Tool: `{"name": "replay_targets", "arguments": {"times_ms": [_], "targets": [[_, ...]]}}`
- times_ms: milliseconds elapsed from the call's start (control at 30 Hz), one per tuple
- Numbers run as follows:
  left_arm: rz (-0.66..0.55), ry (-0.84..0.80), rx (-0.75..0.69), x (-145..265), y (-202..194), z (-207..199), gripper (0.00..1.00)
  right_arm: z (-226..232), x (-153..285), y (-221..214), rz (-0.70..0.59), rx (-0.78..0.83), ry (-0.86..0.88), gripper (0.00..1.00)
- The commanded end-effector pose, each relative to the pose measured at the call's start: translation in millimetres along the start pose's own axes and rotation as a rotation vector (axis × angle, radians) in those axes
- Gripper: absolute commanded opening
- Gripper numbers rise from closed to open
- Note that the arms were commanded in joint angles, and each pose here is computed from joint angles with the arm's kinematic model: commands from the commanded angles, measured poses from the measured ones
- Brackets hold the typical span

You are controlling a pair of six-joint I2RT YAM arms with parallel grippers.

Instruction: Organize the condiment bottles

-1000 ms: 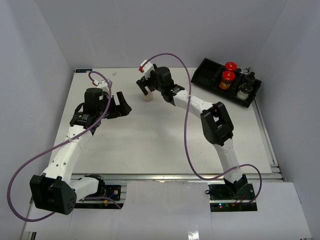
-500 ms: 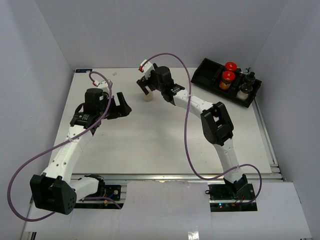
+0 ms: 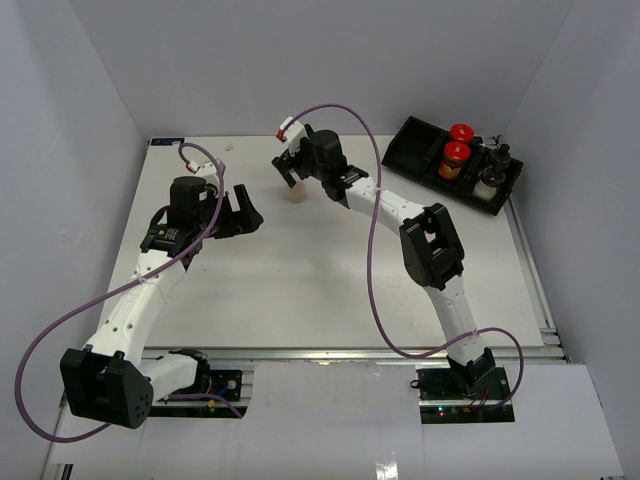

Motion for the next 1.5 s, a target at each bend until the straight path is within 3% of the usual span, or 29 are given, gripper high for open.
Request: {"name": "replay_targets", "arguments": {"times_ms": [0, 467, 700, 800, 967, 1333, 1467], "targets": [[-0.024, -0.014, -0.018, 0.5, 4.8, -0.8, 0.98, -5.6, -6.7, 8.4, -0.048, -0.009, -0.001, 0.9], [-0.017, -0.004, -0.025, -3.8, 0.5, 2.7, 0.98, -3.3, -9.5, -5.6, -0.037, -0.024, 0.002, 0.94], [-0.024, -0.005, -0.026, -2.1, 2.1, 2.0, 0.98, -6.1, -8.2, -4.2, -0.059, -0.037, 0.019, 0.46], [-0.025, -0.004, -0.025, -1.8, 2.1, 2.1, 0.98, -7.1, -5.8, -6.2, -0.051, -0.039, 0.022, 0.35], [-0.023, -0.008, -0.022, -1.1, 3.0, 0.8, 0.98, -14.9, 8.8, 1.2, -0.048, -0.026, -0.02, 0.08], [-0.022, -0.021, -0.009, 2.4, 6.0, -2.7, 0.98, -87.6, 96.2, 55.5, -0.129, -0.077, -0.135, 0.08], [-0.016, -0.02, -0.006, 1.5, 6.3, -2.7, 0.98, -110.7, 126.6, 49.6, -0.132, -0.077, -0.199, 0.08]]}}
Point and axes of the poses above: each gripper's point midway between its finger pads, its own x axis back along the fingers, its own z axis along the line the jaws close on, y = z × x, the point moved 10 cm from there along x, back along the fingers, and after that the axes turned 3 degrees about x, right-handed, at the moved point
